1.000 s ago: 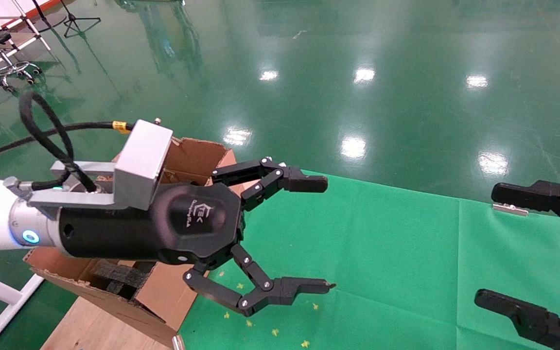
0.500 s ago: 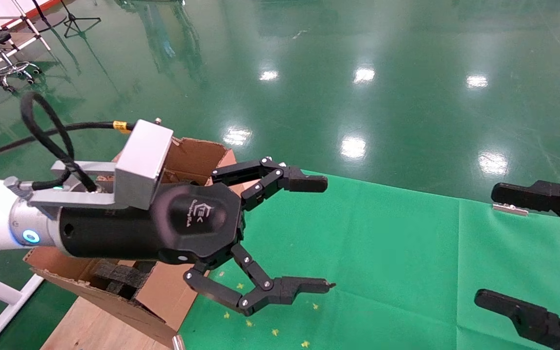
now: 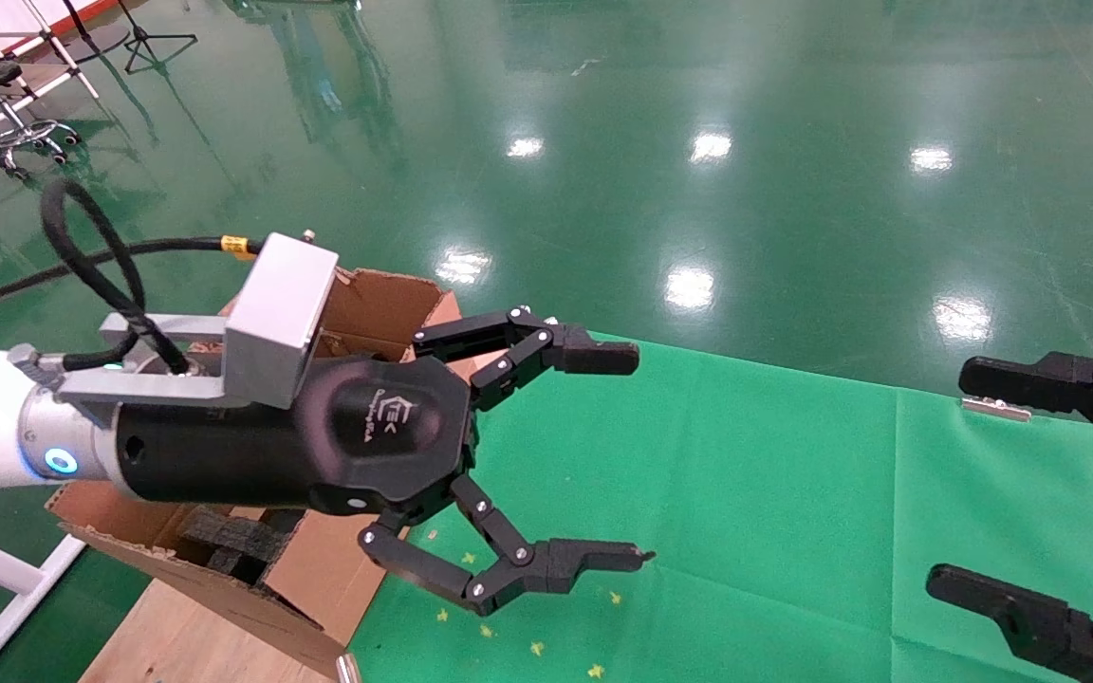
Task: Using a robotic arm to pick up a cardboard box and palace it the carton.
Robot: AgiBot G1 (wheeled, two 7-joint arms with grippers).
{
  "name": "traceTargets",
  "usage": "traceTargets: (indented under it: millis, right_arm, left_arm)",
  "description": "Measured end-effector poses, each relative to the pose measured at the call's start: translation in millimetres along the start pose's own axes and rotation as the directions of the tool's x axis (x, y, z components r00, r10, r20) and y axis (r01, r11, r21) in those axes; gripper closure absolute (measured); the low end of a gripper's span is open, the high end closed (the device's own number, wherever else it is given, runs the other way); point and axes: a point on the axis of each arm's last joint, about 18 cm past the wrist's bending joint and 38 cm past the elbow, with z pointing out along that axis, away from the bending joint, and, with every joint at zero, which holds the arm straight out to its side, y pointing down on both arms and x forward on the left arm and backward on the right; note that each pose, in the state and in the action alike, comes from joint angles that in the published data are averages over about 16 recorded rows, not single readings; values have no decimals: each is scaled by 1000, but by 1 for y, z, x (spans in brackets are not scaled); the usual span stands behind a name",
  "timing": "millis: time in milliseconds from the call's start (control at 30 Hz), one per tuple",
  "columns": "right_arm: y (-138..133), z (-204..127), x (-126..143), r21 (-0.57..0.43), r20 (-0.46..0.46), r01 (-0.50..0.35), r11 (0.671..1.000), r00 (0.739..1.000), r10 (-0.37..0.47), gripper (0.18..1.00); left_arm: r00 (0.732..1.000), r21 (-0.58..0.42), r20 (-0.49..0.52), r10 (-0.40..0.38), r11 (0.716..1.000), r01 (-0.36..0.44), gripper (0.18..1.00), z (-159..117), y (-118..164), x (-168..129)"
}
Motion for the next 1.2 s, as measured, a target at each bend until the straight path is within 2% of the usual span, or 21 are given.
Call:
traceTargets:
  millis: [1200]
  right_arm:
    - [0, 0, 0, 0, 0, 0, 1000, 1000, 0, 178]
  left_arm:
    - [1000, 0, 0, 0, 1000, 0, 183, 0, 0, 0]
